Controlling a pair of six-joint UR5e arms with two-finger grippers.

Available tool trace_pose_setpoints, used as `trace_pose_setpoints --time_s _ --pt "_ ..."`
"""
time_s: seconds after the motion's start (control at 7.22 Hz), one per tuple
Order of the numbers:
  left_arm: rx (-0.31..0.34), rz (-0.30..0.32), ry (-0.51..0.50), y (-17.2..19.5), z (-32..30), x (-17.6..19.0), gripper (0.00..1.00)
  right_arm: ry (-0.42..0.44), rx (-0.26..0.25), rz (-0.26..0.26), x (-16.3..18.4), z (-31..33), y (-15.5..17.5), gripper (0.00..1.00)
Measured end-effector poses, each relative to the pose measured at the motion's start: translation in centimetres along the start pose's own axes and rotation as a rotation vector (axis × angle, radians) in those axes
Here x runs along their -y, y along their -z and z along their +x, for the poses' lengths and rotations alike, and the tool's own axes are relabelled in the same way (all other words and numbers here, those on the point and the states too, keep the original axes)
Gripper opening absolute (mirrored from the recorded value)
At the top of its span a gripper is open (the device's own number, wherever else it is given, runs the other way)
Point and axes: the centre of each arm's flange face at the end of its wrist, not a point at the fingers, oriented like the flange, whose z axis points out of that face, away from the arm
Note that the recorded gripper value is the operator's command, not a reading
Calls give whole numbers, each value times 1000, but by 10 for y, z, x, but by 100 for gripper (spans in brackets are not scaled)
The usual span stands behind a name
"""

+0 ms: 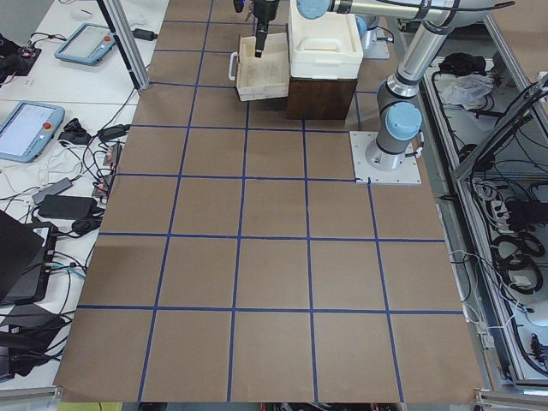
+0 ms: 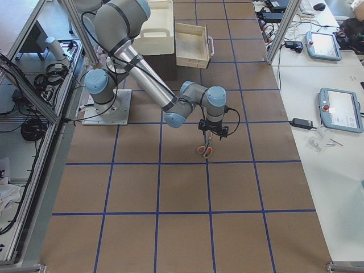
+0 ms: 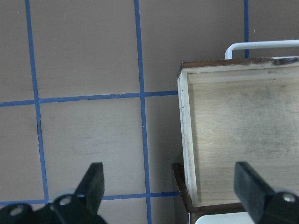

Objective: Put scissors in drawer and close it
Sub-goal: 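Lower the right gripper and grasp the scissors by the handles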

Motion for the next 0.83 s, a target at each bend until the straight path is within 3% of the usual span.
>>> trace_pose_setpoints --time_s 0.28,0.42,0.69,0.83 --pt "6 4 2 4 1 -1 100 22 18 12 -12 0 -20 94" --pt "5 5 0 5 1 -1 100 24 35 15 -15 -2 -25 88" --pt "2 10 -1 6 2 -1 100 25 59 16 -16 -4 -28 45" --pt "5 2 -2 2 2 -1 100 23 64 10 -17 -5 -28 38"
